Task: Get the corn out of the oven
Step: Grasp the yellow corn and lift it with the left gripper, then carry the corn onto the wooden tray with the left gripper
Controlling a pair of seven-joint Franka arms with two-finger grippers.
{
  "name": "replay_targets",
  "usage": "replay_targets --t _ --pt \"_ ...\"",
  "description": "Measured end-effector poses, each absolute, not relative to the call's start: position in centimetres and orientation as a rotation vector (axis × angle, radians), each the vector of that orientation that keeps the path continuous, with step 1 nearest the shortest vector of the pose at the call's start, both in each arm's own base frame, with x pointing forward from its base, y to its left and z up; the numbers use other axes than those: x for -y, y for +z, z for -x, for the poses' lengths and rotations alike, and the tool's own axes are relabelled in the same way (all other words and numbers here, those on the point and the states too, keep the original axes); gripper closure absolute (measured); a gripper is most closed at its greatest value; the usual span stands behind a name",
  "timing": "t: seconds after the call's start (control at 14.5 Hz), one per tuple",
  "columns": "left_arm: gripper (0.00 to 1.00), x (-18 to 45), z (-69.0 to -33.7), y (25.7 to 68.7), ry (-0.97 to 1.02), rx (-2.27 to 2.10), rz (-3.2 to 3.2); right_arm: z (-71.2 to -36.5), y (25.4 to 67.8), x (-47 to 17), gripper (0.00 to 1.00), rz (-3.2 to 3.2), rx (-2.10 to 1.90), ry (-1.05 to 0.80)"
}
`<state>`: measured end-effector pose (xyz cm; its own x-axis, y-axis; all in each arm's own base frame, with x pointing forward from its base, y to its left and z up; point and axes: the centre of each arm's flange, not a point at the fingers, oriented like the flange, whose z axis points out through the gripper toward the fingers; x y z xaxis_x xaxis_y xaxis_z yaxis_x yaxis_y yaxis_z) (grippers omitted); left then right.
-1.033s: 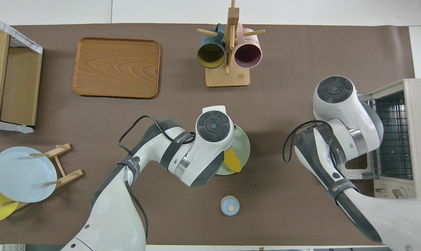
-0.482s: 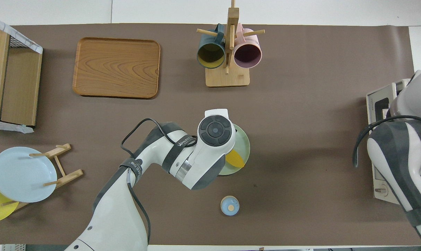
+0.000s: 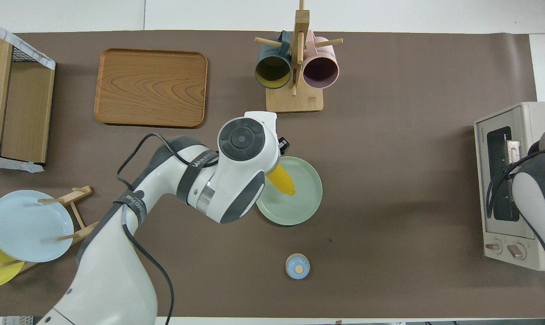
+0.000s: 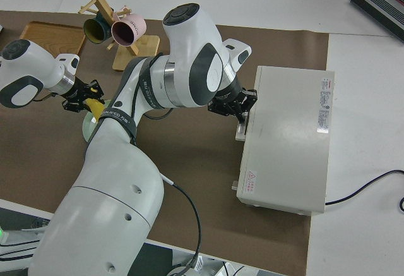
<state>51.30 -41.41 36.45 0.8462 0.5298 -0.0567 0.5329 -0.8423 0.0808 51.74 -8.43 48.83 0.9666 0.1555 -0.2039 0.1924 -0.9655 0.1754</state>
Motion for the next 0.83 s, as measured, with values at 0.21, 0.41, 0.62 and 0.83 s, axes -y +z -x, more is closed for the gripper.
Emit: replay_targets --t 0.21,0.41,0.62,0.83 --pt "0.50 32.5 -58.2 40.9 -0.068 -0.493 -3.026 -51.8 56.1 7.2 0.99 -3.013 -0.219 -0.216" --pt "0.50 26.3 -63.1 43.4 -0.027 -0.315 -3.033 -51.7 59.9 5.8 0.88 -3.080 -0.205 -0.184" --pt "0.50 22.2 -67.0 43.6 0.014 -0.213 -3.031 -52.0 60.9 4.0 0.79 -3.087 -0.216 -0.162" --pt "0.50 18.5 -71.2 42.2 0.035 -0.151 -3.032 -52.4 60.6 3.3 0.48 -3.086 -0.150 -0.171"
